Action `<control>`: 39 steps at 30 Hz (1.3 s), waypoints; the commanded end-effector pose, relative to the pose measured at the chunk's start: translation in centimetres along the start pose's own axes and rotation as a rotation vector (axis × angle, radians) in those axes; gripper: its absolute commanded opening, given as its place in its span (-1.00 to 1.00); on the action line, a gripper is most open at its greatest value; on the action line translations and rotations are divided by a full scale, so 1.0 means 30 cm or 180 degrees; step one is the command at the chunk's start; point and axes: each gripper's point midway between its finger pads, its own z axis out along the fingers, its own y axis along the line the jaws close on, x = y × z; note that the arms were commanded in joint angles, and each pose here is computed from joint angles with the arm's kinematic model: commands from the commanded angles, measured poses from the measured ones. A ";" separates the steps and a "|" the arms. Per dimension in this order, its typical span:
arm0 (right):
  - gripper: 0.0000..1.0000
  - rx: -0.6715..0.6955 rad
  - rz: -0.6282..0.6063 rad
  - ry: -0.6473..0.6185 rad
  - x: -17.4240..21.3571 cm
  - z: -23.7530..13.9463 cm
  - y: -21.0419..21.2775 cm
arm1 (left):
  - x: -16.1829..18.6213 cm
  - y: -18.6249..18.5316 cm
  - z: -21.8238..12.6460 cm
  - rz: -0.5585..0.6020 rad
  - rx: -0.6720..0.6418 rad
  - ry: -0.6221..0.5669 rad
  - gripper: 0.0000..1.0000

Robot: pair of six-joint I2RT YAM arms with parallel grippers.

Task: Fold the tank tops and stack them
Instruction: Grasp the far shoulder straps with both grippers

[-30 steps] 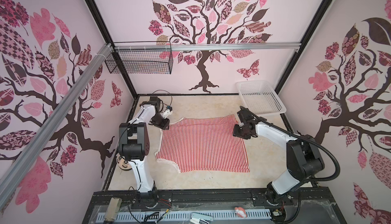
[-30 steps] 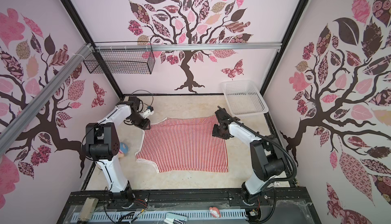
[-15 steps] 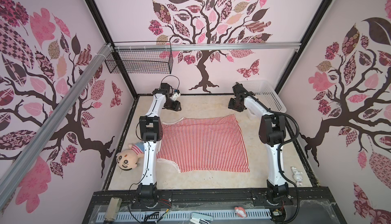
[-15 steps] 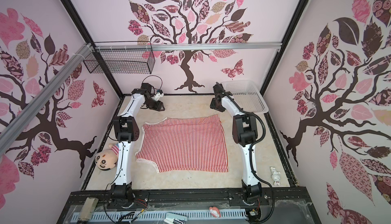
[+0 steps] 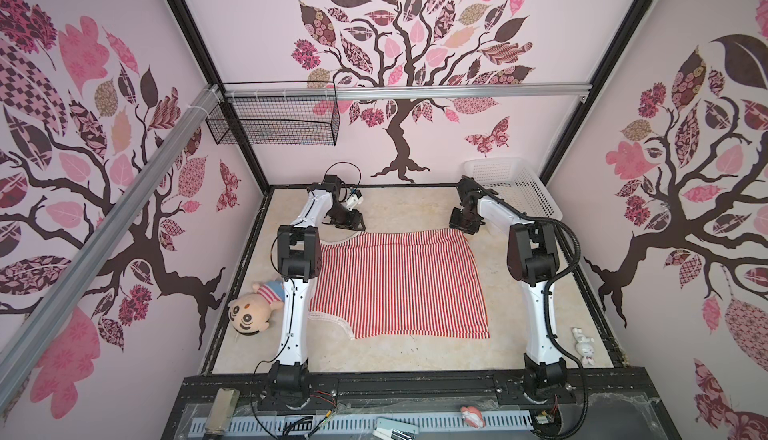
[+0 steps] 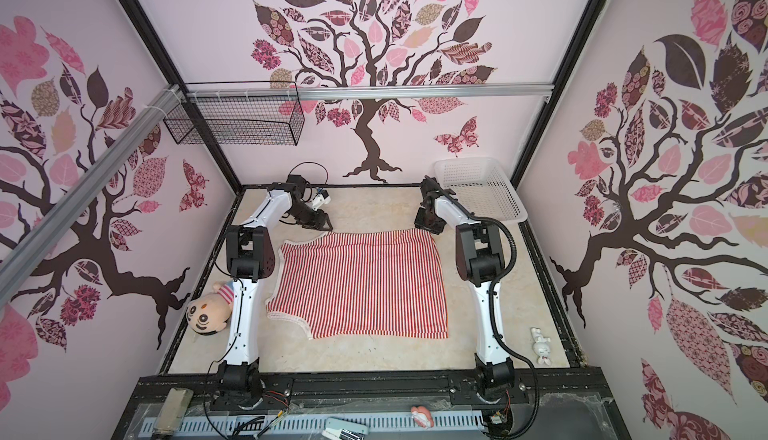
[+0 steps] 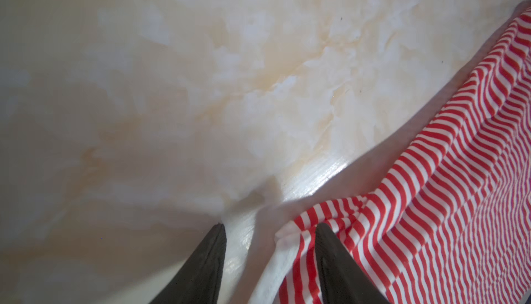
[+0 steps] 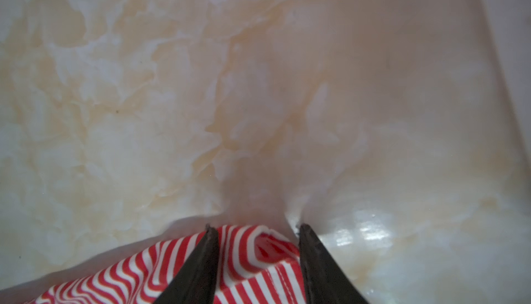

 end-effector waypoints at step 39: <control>-0.46 -0.0056 -0.0132 -0.0270 -0.113 -0.079 0.045 | -0.019 -0.052 -0.009 -0.0206 0.0417 -0.0181 -0.35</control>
